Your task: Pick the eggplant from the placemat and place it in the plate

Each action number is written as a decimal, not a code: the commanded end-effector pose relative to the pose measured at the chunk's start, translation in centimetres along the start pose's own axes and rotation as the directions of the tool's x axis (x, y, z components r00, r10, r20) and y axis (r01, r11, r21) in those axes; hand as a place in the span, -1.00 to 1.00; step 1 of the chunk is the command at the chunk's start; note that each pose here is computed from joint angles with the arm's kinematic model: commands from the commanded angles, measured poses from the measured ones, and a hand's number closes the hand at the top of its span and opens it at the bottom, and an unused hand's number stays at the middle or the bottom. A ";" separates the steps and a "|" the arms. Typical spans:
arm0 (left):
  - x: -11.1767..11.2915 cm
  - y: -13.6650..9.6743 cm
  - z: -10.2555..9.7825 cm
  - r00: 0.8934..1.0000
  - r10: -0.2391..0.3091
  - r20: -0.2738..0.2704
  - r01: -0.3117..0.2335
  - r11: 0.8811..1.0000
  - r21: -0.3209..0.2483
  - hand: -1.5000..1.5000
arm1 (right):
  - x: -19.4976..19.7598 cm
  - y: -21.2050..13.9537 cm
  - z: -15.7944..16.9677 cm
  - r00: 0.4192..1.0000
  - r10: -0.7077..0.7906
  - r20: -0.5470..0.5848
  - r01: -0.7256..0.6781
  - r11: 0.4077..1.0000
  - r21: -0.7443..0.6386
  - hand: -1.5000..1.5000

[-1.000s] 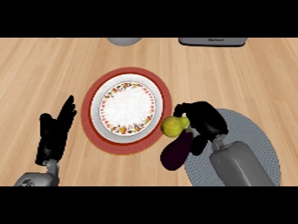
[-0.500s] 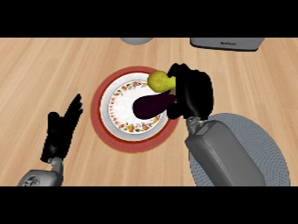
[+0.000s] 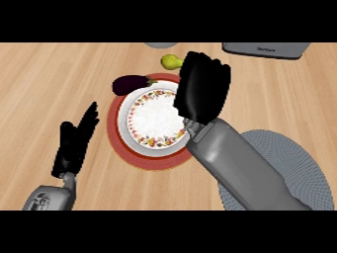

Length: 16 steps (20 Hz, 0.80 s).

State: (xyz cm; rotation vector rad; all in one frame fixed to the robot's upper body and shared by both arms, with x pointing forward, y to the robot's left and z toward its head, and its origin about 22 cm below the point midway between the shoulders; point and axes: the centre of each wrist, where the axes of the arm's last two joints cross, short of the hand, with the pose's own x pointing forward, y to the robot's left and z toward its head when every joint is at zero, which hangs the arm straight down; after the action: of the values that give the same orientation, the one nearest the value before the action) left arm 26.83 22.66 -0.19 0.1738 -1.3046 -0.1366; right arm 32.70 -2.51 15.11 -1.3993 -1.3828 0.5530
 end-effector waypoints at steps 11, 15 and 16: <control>0.3 -1.4 -0.4 1.000 0.021 0.014 -0.021 1.000 0.007 0.00 | 1.4 3.0 -0.9 0.945 0.066 -0.320 -0.056 0.998 0.041 1.00; 0.2 -0.2 -0.7 1.000 0.004 0.002 -0.004 1.000 0.025 0.00 | 0.1 4.7 -0.2 0.926 0.085 -0.367 -0.019 0.983 0.180 1.00; 0.2 -0.4 -0.3 1.000 0.021 0.015 -0.021 1.000 0.019 0.00 | -1.2 5.9 -0.1 0.915 0.081 -0.395 0.006 0.977 0.215 1.00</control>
State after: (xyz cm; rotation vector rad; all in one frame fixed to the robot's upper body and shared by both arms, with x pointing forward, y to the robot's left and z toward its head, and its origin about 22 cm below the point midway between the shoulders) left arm 27.26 22.42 -0.15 0.1798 -1.3154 -0.1223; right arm 35.21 -2.21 11.65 -1.3697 -1.1738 0.5828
